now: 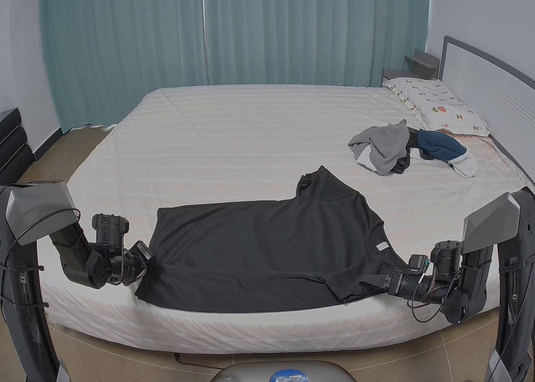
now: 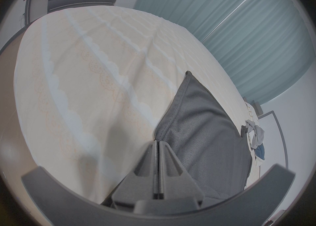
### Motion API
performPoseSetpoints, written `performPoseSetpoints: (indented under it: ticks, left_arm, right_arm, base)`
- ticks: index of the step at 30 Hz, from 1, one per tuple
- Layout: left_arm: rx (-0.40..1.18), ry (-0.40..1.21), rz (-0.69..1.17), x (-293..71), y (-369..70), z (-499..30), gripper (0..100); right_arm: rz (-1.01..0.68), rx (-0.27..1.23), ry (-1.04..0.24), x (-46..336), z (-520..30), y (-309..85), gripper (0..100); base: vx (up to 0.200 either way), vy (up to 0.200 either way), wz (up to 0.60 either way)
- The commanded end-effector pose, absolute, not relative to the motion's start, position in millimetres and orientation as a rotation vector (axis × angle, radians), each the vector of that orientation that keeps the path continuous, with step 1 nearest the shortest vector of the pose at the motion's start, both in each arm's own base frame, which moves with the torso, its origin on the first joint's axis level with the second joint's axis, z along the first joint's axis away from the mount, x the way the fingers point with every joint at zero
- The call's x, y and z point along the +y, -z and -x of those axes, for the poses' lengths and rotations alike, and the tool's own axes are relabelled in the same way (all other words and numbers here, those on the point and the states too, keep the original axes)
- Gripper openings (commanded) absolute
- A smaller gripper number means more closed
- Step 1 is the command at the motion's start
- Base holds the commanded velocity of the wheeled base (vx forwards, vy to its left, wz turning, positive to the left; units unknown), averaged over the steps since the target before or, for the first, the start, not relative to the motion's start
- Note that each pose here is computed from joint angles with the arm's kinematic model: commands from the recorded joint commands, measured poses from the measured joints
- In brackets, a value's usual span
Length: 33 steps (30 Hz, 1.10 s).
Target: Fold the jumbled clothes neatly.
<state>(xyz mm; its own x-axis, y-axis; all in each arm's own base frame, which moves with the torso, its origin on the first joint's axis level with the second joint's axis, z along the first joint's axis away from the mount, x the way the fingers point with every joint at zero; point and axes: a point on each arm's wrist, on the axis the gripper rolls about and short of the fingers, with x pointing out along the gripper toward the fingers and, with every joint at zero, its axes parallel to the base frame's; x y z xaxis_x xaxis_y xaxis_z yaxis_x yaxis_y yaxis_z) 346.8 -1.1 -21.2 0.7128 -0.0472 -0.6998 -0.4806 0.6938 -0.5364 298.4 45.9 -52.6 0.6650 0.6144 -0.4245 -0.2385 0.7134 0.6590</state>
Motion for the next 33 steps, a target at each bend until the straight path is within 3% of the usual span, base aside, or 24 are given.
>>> performPoseSetpoints:
  ticks: [1,31,32,33]
  left_arm:
    - [0.751,-0.269,0.781,-1.1,20.9,-347.0,0]
    - [0.752,-0.27,0.778,-1.0,21.3,-347.3,0]
    - [0.752,-0.27,0.778,-1.0,21.0,-346.9,0]
    - [0.752,-0.27,0.778,-1.0,21.3,-347.3,0]
  right_arm:
    - [-0.604,0.669,-0.517,43.9,-298.6,50.3,0]
    - [-0.656,0.6,-0.504,39.7,-290.6,12.0,0]
    - [-0.658,0.598,-0.504,39.6,-289.9,10.4,100]
    - [-0.66,0.594,-0.505,39.5,-289.0,8.2,100]
  base:
    - [0.0,0.0,0.0]
    - [0.0,0.0,0.0]
    - [0.0,0.0,0.0]
    - [0.0,0.0,0.0]
